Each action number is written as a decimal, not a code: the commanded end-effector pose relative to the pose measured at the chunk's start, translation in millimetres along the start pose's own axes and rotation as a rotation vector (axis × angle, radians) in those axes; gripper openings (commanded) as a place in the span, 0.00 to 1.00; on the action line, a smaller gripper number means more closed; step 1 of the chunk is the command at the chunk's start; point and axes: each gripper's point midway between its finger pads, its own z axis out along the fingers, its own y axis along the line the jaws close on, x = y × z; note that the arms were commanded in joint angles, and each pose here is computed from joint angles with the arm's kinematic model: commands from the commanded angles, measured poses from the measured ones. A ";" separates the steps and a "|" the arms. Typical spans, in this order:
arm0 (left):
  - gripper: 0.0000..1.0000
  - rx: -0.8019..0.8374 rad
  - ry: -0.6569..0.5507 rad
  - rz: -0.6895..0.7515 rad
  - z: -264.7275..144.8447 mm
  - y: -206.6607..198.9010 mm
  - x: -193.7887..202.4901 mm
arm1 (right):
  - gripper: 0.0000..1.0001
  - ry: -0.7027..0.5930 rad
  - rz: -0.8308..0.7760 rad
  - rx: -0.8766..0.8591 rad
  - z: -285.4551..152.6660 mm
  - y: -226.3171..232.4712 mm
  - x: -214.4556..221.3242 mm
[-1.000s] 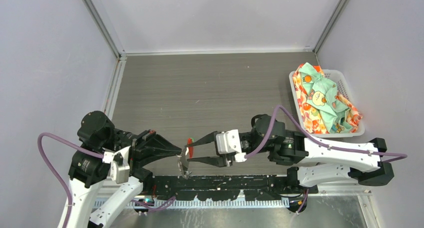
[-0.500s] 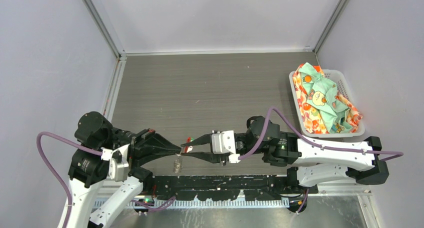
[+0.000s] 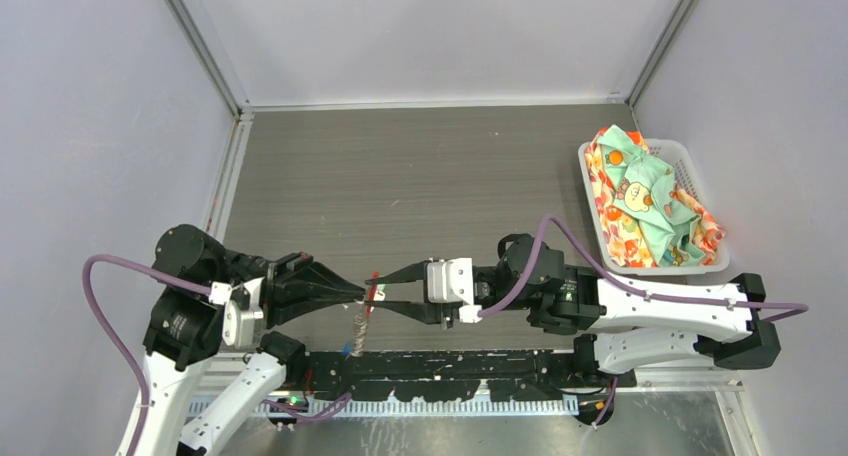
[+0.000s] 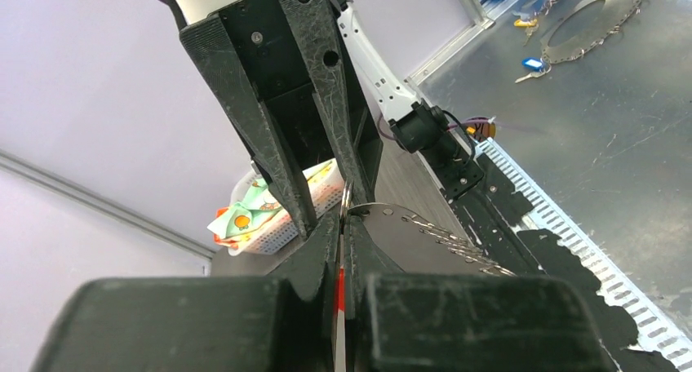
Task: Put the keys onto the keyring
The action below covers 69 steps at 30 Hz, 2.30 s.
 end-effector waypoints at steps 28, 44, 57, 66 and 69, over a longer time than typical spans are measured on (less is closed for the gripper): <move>0.00 -0.072 -0.008 -0.071 0.9 17.7 -1.1 | 0.01 -0.030 0.023 0.193 -13.2 -35.2 -24.0; 0.47 -0.074 0.176 -0.155 -9.4 5.8 39.0 | 0.01 0.429 0.231 0.185 -31.3 -32.3 11.6; 0.29 -0.032 0.130 -0.232 -4.6 2.9 36.9 | 0.01 0.607 0.272 0.054 -23.6 -12.1 26.4; 0.20 0.012 0.084 -0.365 -1.5 -9.3 31.9 | 0.01 0.613 0.279 0.014 -14.2 -8.0 26.4; 0.28 0.003 0.111 -0.358 -3.2 -10.6 37.5 | 0.01 0.623 0.280 0.005 -11.8 -6.8 27.6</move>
